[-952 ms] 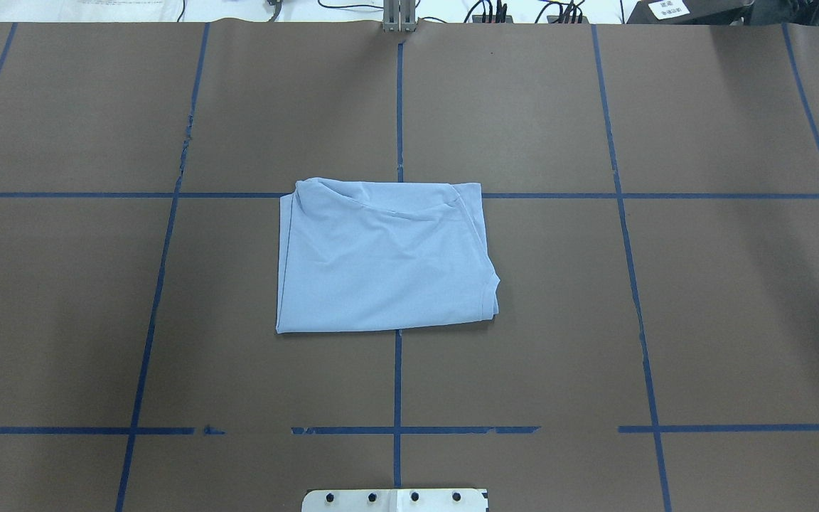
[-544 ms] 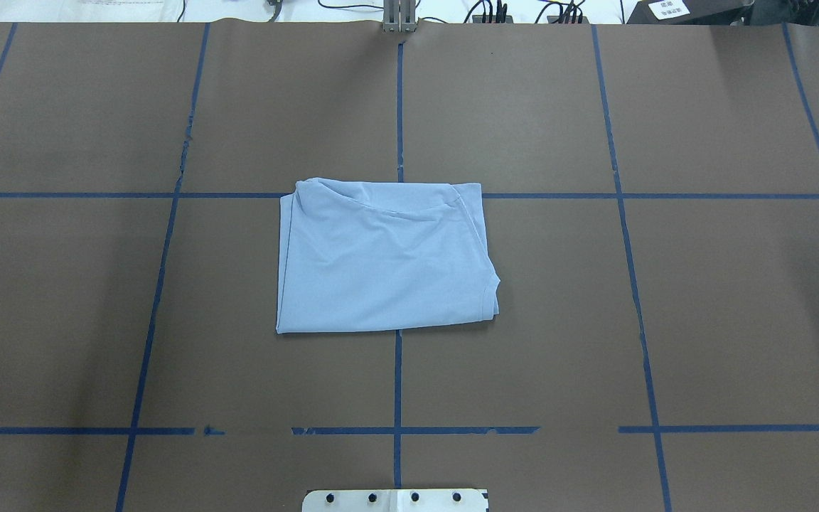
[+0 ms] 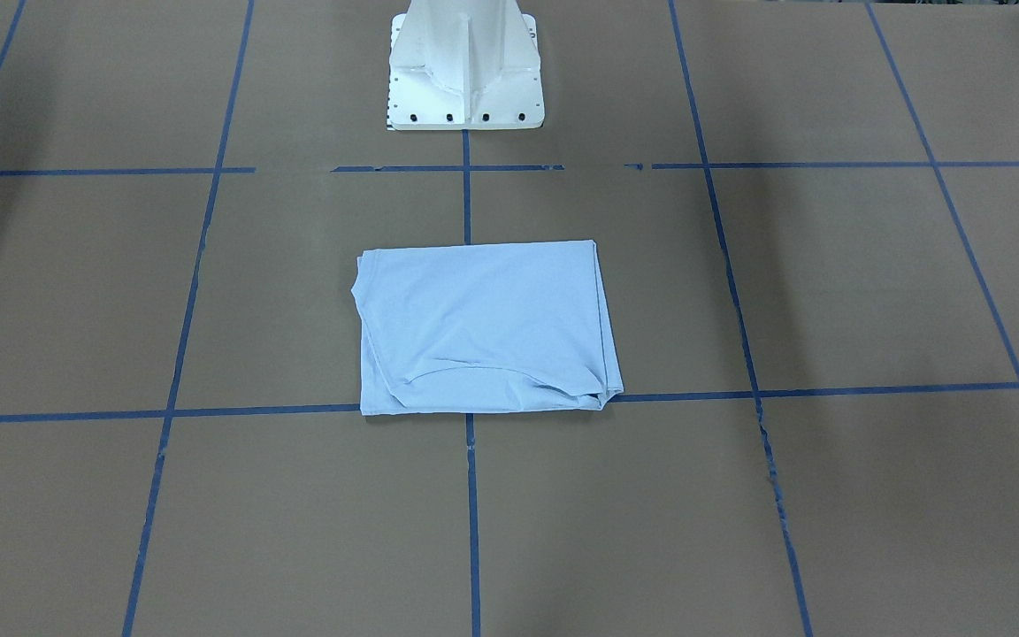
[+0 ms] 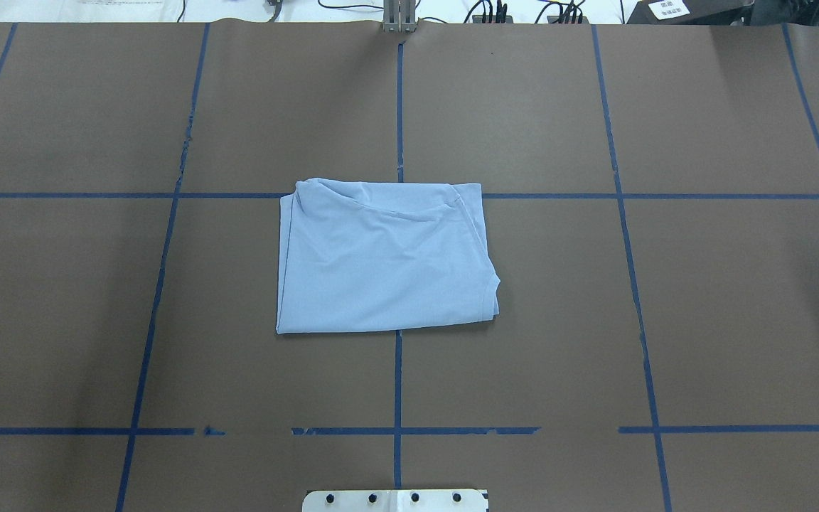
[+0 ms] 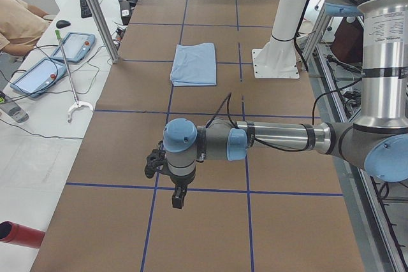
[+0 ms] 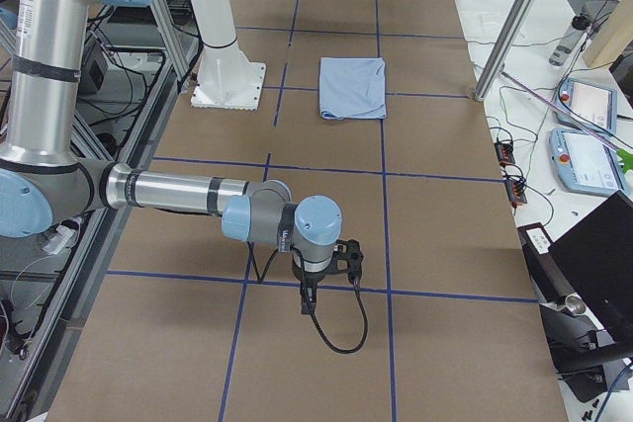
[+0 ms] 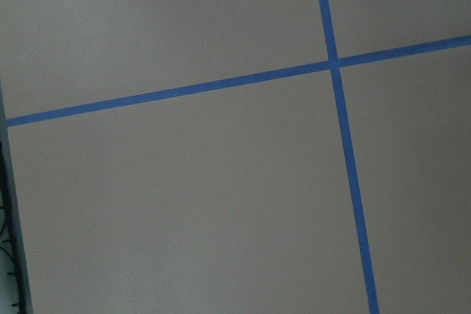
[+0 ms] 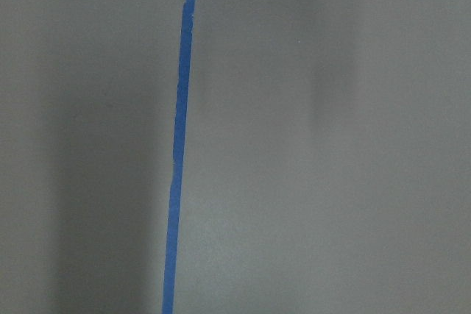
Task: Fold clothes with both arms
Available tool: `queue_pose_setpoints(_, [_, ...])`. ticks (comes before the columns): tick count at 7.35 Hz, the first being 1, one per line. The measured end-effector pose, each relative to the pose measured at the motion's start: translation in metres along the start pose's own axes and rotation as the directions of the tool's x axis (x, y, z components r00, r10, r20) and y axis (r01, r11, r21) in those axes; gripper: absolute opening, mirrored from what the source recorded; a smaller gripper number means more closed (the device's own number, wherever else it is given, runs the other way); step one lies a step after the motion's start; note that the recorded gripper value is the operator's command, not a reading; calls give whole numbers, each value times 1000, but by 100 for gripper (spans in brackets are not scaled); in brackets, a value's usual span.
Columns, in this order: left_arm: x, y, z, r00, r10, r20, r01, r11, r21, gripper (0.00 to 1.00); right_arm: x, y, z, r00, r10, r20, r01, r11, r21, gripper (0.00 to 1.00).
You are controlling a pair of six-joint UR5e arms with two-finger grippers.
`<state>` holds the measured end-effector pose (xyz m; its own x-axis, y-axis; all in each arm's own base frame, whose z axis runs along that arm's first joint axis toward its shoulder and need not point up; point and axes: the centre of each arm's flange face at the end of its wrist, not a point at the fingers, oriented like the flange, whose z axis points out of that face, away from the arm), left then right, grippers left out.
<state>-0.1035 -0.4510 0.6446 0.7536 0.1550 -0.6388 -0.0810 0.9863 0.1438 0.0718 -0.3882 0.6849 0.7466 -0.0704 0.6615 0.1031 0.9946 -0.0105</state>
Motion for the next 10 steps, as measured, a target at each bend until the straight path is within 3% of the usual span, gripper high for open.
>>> queue_pose_setpoints(3, [9, -2, 0, 997, 5, -80, -3, 1000, 19, 100, 1, 0, 1, 1000, 3, 0, -3, 1000, -3, 100])
queue_pose_setpoints(10, [12, 1, 1, 997, 35, -74, -32, 998, 46, 100, 2, 0, 3, 1000, 5, 1, -5, 1000, -5, 100])
